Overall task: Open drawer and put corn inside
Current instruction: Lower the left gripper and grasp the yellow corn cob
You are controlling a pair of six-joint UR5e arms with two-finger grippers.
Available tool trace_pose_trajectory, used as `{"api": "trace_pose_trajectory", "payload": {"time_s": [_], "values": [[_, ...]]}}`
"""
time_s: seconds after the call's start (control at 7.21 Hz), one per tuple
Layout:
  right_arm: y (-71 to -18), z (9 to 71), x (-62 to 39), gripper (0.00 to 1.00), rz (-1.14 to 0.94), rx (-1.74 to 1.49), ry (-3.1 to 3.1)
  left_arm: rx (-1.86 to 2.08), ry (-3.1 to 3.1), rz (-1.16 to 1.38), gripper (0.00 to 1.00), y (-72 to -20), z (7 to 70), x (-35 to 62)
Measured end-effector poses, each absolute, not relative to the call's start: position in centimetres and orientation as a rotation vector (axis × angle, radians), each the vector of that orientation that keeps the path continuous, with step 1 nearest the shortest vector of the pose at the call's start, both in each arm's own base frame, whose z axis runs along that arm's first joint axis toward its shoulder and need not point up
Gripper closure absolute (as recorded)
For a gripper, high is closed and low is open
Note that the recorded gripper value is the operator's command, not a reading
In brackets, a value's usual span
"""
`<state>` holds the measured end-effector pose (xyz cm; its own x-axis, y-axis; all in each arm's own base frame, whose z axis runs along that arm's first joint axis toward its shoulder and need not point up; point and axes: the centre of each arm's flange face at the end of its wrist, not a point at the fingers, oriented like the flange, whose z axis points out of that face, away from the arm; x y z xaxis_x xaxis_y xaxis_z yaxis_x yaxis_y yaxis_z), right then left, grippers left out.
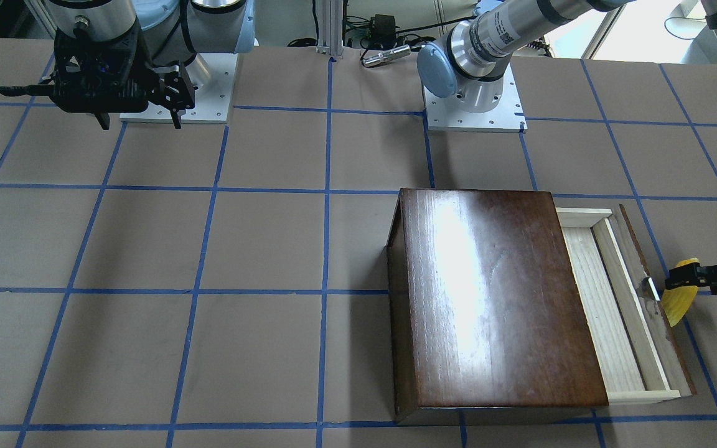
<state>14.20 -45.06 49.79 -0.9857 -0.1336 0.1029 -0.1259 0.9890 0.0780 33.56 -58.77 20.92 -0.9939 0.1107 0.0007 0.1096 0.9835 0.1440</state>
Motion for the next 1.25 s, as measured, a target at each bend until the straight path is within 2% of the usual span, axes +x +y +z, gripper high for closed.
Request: {"api": "trace_pose_trajectory", "payload": {"time_s": [0.97, 1.11, 1.25], "values": [[-45.0, 49.8, 14.2, 0.0, -0.107, 0.198, -3.026, 0.175, 3.118, 0.264, 0.0, -59.2, 16.8, 34.1], [-45.0, 49.8, 14.2, 0.0, -0.107, 0.198, -3.026, 0.174, 3.119, 0.266, 0.18, -59.3, 16.6, 34.2], [-45.0, 49.8, 14.2, 0.0, -0.107, 0.199, -3.025, 0.174, 3.118, 0.263, 0.71, -59.3, 16.6, 34.2]]}}
